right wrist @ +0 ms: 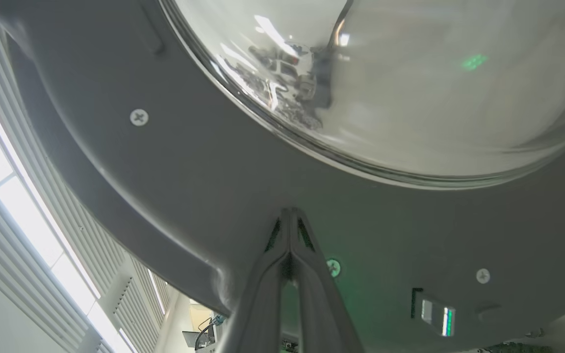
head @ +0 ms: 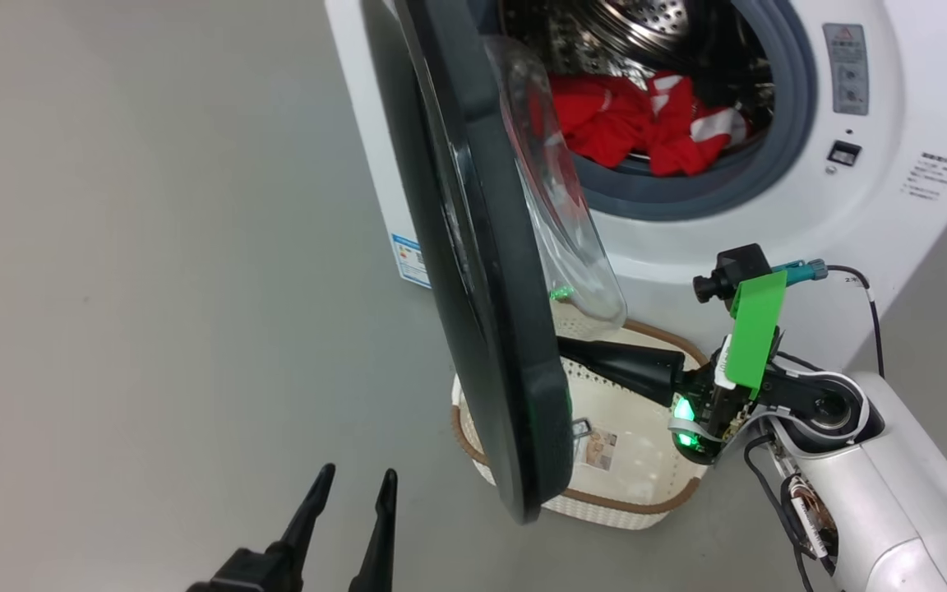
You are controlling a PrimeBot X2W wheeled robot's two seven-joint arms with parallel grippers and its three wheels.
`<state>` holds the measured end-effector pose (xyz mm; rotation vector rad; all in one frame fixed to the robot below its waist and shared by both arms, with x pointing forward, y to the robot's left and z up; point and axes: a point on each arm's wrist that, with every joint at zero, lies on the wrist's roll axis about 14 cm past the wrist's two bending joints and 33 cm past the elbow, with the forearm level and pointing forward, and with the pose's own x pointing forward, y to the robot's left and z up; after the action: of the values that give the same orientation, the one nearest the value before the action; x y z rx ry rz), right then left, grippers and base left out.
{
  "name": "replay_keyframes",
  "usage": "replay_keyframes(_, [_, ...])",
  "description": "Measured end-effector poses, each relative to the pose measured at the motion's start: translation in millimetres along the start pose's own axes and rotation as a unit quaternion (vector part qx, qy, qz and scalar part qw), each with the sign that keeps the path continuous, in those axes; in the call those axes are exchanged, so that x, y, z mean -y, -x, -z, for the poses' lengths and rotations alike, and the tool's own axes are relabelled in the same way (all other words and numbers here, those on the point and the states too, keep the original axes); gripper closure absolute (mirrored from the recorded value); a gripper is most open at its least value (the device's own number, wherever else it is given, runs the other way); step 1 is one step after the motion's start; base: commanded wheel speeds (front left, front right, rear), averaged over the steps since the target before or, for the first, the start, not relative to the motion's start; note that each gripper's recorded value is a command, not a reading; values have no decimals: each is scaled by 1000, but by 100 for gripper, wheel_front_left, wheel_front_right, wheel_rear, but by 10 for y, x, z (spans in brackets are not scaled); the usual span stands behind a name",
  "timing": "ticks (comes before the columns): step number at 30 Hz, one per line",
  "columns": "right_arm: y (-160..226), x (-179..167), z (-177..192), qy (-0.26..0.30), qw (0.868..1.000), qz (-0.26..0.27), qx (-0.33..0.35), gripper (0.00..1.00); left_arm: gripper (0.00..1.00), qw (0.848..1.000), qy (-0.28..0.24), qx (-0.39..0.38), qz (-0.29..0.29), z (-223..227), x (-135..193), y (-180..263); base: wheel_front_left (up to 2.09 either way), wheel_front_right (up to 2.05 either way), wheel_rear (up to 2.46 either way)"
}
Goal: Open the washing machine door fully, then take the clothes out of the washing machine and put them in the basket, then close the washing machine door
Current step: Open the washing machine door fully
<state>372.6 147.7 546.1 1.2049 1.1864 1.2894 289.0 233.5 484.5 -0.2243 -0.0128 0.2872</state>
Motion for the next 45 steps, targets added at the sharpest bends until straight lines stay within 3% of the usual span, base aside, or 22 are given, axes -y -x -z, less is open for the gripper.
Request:
replay_keyframes(17, [-286,-22,370,-4,998,-5,-66,100,0,998,0,18,-53,-103,-263,161,0,0,0])
replay_keyframes(30, [-322,-78,404,2,999,-7,-53,100,0,998,1,24,-51,-123,-256,192,0,0,0])
replay_keyframes(31, [-315,-96,395,5,999,-7,-47,82,0,999,2,21,-50,-104,-253,213,0,0,0])
replay_keyframes(36, [-269,-40,394,0,1000,-2,-28,46,0,999,2,21,-49,-96,-256,215,0,0,0])
replay_keyframes(38, [-228,1,367,-2,1000,3,-15,7,0,999,2,21,-45,-92,-251,215,0,0,0])
replay_keyframes(39, [-212,17,362,-2,1000,6,-10,0,0,999,2,21,-45,-91,-252,216,0,0,0])
replay_keyframes(45, [-89,126,335,-10,1000,19,19,0,0,999,-4,20,-40,-81,-251,212,0,0,0])
